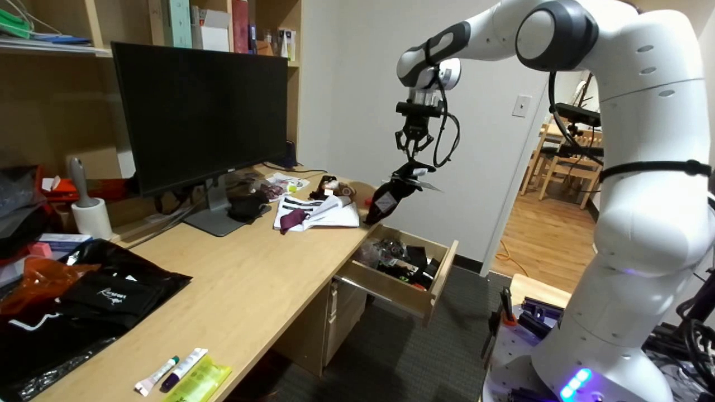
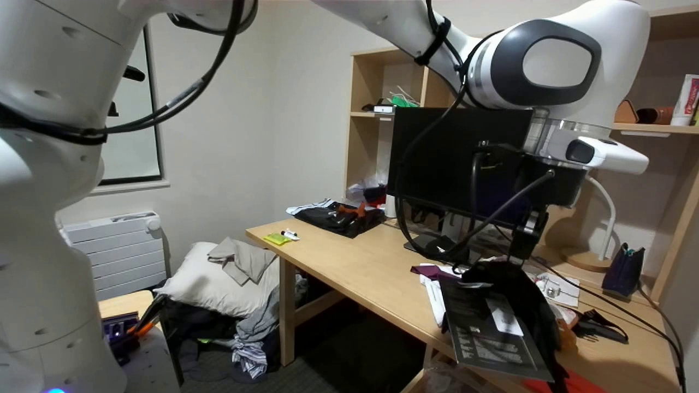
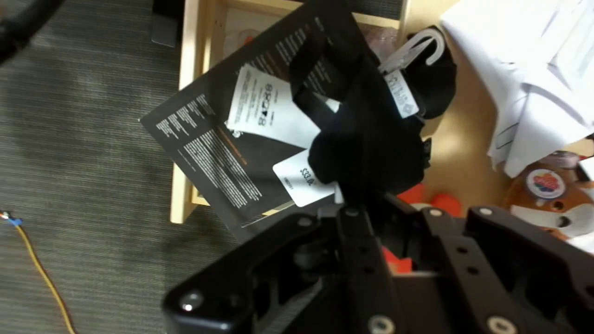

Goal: Put the pair of socks in the drawer

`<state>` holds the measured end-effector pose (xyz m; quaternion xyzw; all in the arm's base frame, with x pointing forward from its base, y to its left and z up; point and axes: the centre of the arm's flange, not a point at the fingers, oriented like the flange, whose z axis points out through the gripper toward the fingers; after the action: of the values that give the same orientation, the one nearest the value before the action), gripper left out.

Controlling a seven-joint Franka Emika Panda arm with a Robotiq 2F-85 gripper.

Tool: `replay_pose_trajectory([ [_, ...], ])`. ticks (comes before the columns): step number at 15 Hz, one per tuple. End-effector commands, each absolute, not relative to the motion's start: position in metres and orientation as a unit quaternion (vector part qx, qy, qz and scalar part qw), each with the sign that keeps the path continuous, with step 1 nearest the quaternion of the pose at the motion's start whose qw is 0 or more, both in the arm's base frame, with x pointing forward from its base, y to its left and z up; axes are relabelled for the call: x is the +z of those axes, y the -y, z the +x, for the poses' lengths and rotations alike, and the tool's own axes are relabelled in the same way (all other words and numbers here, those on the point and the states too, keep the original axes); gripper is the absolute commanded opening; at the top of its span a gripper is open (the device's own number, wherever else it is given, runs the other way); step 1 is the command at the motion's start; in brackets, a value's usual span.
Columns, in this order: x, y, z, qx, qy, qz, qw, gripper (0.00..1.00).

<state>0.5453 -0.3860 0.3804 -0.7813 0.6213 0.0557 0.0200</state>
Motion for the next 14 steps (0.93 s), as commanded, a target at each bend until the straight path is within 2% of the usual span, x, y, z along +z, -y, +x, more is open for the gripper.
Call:
replay_pose_trajectory([
  [1, 0.351, 0.385, 0.518, 0.115, -0.648, -0.753, -0.017, 0.07],
  [7, 0.249, 0.394, 0.531, 0.248, -0.639, -0.727, -0.038, 0.07],
  [12, 0.164, 0.402, 0.565, 0.265, -0.643, -0.714, -0.086, 0.07],
  [14, 0.133, 0.403, 0.582, 0.26, -0.636, -0.722, -0.082, 0.07],
])
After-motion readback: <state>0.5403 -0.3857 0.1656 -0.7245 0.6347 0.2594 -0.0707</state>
